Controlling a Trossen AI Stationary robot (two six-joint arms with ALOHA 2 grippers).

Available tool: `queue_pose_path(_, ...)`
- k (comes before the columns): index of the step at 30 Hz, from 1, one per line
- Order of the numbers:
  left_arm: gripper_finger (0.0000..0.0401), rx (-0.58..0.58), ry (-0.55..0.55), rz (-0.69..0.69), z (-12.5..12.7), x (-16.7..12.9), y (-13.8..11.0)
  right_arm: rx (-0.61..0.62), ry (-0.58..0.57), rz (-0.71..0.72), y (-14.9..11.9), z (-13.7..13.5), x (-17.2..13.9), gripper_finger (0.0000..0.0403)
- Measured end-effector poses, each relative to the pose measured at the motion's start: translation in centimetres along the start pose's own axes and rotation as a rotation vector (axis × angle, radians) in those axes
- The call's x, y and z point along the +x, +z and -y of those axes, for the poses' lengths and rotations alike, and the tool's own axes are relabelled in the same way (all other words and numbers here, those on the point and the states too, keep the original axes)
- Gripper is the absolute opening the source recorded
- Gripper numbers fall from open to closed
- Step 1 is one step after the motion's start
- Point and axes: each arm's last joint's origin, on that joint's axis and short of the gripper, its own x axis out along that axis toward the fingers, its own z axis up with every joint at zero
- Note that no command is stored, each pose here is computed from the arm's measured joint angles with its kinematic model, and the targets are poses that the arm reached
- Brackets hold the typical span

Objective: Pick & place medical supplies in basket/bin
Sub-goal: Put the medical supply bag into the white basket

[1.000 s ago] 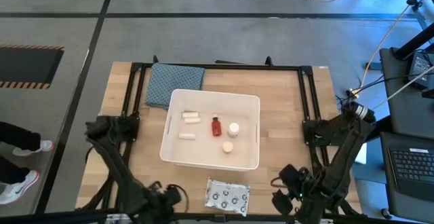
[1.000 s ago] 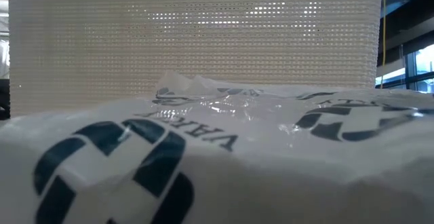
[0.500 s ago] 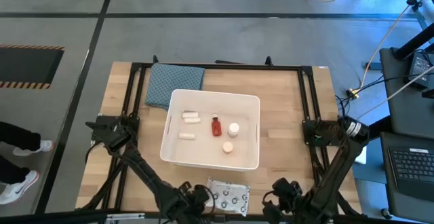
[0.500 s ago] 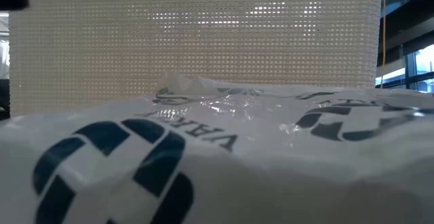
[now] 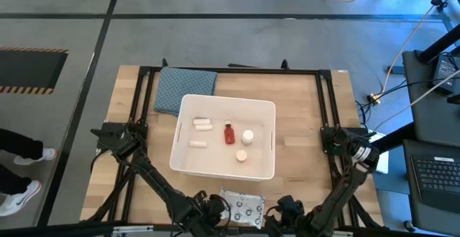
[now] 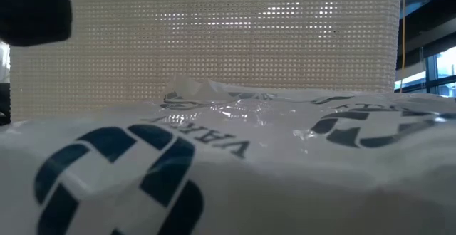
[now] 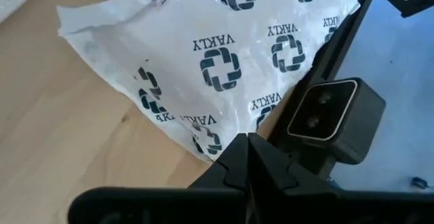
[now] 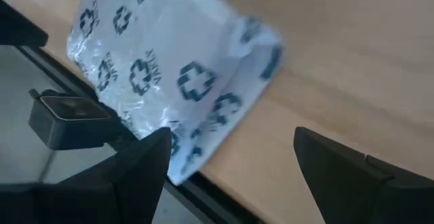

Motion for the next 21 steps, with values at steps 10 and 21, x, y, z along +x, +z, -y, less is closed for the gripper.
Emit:
queue_pose_path(10, 0.0002, -0.007, 0.014, 0.000, -0.5, 0.6, 0.7, 0.101, 0.102, 0.022, -2.2, -0.3, 4.0, 0.0312)
queue_pose_path(21, 0.0002, -0.050, -0.016, -0.023, -1.9, 2.8, 0.2, 0.155, 0.152, 0.061, -1.9, -0.6, 4.9, 0.0312)
